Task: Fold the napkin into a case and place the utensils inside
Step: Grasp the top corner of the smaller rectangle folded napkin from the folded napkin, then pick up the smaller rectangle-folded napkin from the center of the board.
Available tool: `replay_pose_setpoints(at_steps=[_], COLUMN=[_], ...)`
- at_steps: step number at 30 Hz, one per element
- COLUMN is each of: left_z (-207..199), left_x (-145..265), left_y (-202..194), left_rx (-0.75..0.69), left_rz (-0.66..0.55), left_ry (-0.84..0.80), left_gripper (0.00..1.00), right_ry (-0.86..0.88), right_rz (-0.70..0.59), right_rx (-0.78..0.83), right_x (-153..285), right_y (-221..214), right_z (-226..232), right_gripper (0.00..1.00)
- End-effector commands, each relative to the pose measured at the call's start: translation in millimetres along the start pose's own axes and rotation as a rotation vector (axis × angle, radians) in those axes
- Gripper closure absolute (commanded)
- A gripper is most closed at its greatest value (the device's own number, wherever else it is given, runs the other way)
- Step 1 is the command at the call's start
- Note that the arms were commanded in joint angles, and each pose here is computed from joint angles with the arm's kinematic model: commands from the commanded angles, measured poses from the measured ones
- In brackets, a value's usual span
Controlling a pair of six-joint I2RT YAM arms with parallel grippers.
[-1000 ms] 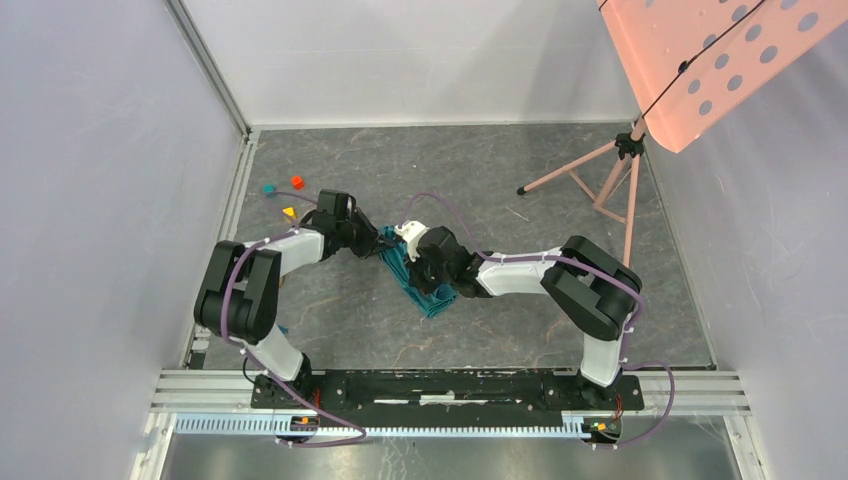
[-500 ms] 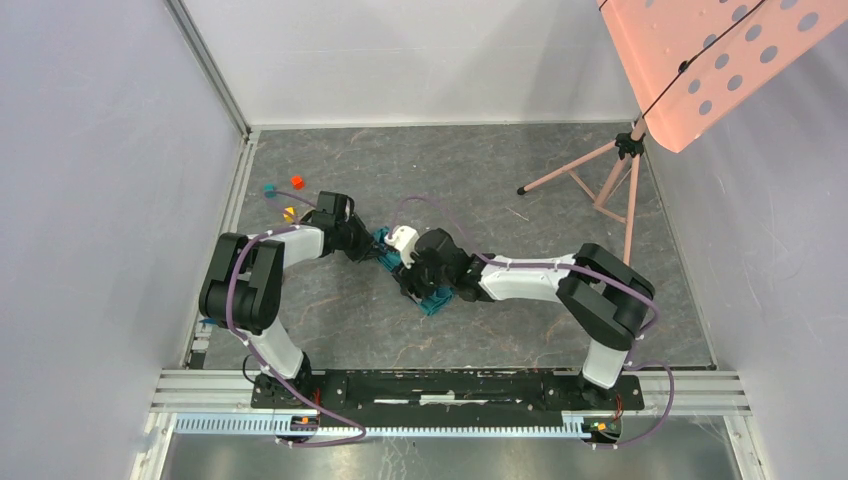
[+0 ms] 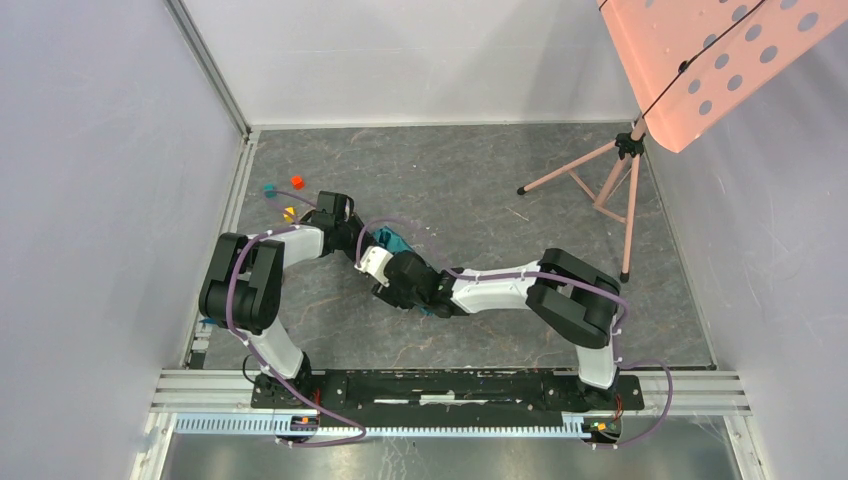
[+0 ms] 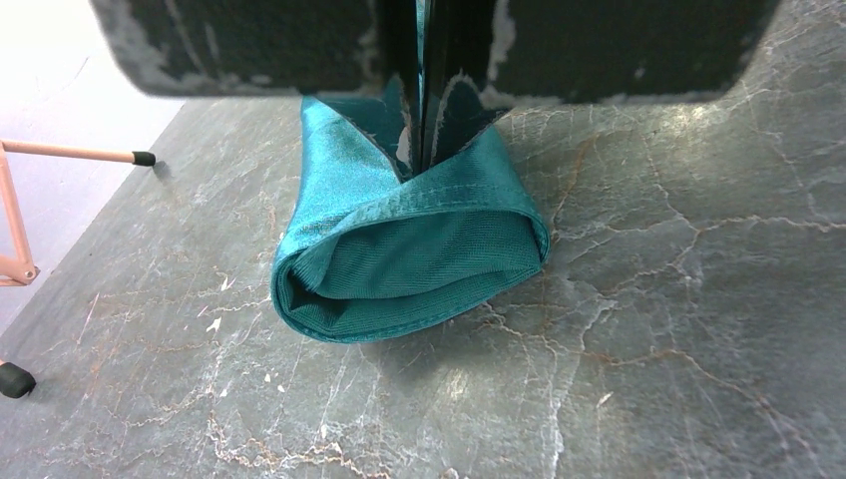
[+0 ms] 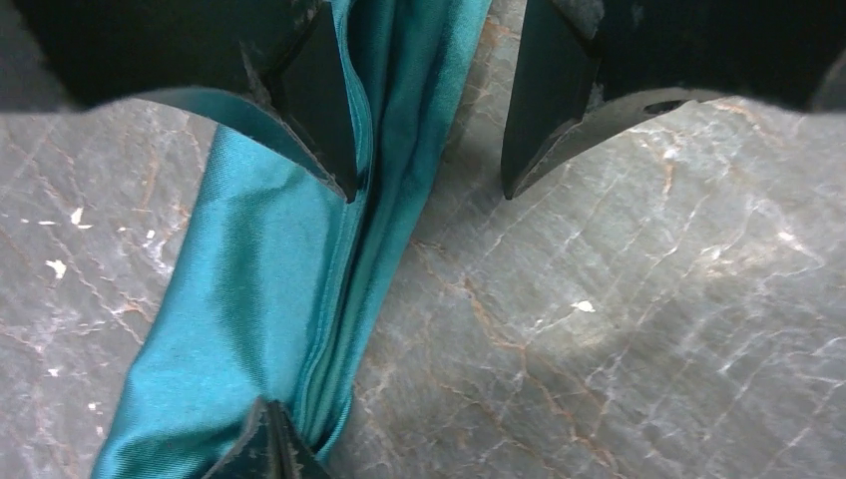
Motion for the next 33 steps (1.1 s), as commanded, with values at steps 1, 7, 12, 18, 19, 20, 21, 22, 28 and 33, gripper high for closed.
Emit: replay_pose_setpoints(at_steps=[1, 7, 12, 18, 19, 20, 21, 22, 28, 33], left_z=[31, 31, 31, 34, 35, 35, 35, 35, 34, 34], left_x=[-4, -4, -5, -8, -8, -8, -8, -9, -8, -8], left_y=[4, 4, 5, 5, 4, 4, 4, 4, 5, 4], left_rx=[-0.039, -0.047, -0.052, -0.051, -0.051, -0.050, -0.049, -0.049, -0.050, -0.049], left_rz=[-0.026, -0.028, -0.027, -0.026, -0.023, -0.022, -0.021, -0.023, -0.022, -0.019], left_ry=[0.107, 0.106, 0.107, 0.115, 0.117, 0.116, 0.116, 0.116, 0.118, 0.116], left_gripper=[0.98, 0.98, 0.98, 0.98, 0.98, 0.98, 0.98, 0.98, 0.98, 0.98], right_ry=[-0.128, -0.172, -0.171, -0.091, -0.088, -0.090, -0.093, -0.098, -0.089, -0.078], right_rz=[0.064, 0.102, 0.084, -0.049, -0.064, -0.064, -0.062, -0.057, -0.015, 0.017], right_rx=[-0.046, -0.093, -0.064, -0.063, -0.065, -0.063, -0.059, -0.058, -0.089, -0.120], right_x=[-8, -15, -15, 19, 22, 23, 21, 18, -4, -21], right_y=[-12, -33, -24, 18, 25, 27, 29, 28, 16, 5], right_z=[-12, -9, -12, -14, -16, -17, -19, -20, -22, -19], right_gripper=[0.42, 0.54, 0.55, 0.32, 0.31, 0.29, 0.28, 0.27, 0.26, 0.31])
Point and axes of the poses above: each gripper's point midway between its finger pads, its own x axis back along the fingers, its own z axis along the line the jaws close on, y = z × x, the point moved 2 cm from there along x, back along the fingers, and after that the axes turned 10 degrees about x, right-handed, at the moved point
